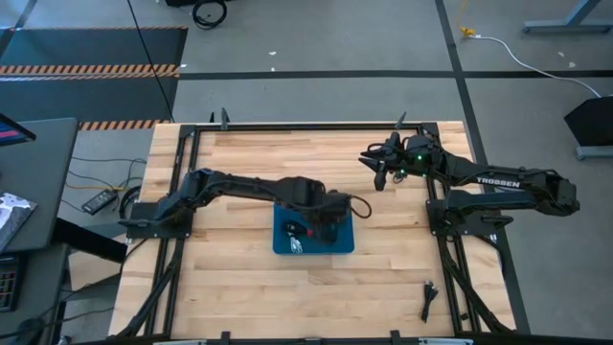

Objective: Pick and place USB-C Cables
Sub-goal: Put the black charger cable into the blue bin

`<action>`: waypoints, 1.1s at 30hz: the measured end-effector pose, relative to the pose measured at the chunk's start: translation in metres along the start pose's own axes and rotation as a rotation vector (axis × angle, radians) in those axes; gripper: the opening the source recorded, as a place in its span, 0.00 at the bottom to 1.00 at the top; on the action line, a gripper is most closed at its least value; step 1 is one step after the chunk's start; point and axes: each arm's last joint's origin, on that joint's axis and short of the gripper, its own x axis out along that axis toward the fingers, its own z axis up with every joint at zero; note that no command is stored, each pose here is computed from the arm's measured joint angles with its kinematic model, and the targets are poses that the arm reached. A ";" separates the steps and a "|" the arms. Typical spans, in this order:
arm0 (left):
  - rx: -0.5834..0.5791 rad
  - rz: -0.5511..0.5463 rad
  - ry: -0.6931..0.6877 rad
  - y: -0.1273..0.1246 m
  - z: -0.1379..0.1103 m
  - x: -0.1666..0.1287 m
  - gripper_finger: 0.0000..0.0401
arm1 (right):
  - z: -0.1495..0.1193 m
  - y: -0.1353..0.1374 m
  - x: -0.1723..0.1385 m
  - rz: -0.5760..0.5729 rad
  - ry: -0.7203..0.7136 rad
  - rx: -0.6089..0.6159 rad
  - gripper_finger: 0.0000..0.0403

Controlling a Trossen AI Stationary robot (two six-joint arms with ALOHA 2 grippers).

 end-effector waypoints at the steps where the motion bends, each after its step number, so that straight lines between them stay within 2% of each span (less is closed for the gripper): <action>1: 0.015 0.010 0.003 -0.002 0.000 0.002 0.14 | 0.000 0.000 0.000 0.003 0.002 0.001 0.24; 5: 0.069 0.017 0.028 -0.011 -0.002 0.017 0.14 | -0.001 0.001 0.000 0.009 0.011 0.016 0.24; 12: 0.078 0.009 0.087 -0.014 -0.003 0.044 0.14 | -0.003 0.004 0.000 0.043 0.037 0.023 0.24; 33: 0.074 -0.034 0.075 -0.019 0.000 0.061 0.17 | -0.005 0.004 0.000 0.045 0.051 0.011 0.24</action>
